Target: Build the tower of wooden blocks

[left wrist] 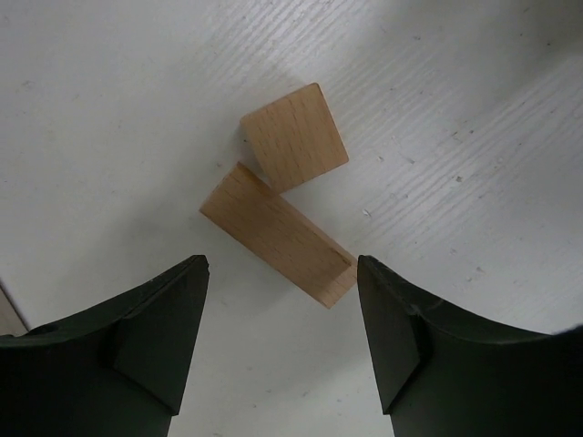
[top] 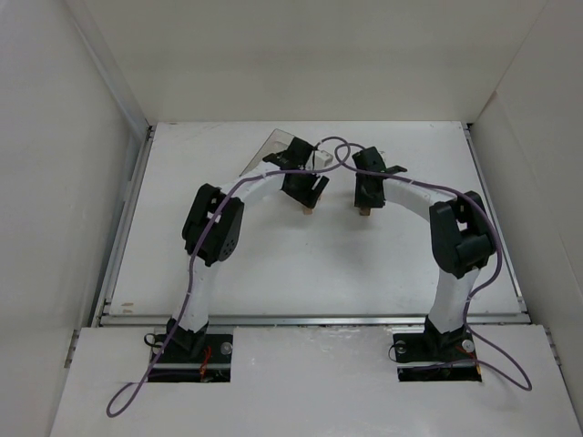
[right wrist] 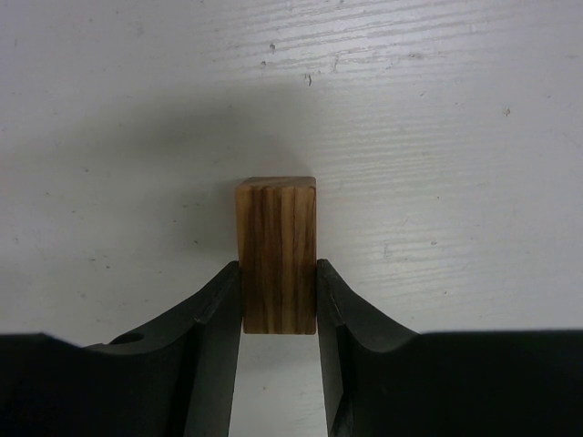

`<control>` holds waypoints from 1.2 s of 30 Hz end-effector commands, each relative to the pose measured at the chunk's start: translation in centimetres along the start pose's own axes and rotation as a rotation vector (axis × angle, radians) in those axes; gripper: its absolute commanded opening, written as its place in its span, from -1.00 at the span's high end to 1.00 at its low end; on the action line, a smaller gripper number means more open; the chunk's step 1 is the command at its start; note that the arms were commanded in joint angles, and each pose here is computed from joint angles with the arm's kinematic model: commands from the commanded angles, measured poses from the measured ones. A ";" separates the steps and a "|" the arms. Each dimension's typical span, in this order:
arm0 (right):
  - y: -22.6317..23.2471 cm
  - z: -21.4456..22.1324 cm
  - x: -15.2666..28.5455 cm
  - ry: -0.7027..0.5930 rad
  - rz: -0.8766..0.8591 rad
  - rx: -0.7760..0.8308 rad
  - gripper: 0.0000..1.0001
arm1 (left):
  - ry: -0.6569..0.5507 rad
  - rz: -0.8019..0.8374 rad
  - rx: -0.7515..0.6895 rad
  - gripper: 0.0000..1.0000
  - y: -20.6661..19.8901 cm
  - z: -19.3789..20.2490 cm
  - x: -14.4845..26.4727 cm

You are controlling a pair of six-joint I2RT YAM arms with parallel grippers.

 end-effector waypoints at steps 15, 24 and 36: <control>0.2 -2.3 0.7 -0.071 0.005 -0.019 -0.29 | -0.021 -0.017 0.071 0.01 0.4 -0.7 -1.7; -0.1 -3.1 1.8 -0.103 0.008 -0.029 -0.34 | -0.002 -0.030 0.084 0.52 0.6 0.2 -2.0; -0.9 -5.2 6.6 -0.216 -0.099 -0.020 -0.51 | -0.029 -0.065 -0.048 1.00 1.1 0.1 1.9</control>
Point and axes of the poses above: each gripper's point midway between its finger pads, its own x axis back along the fingers, its own y axis along the line the jaws close on, z = x × y, the point moved 2 cm from there along x, back along the fingers, and after that the axes turned 13 degrees about x, right-handed, at the moved point
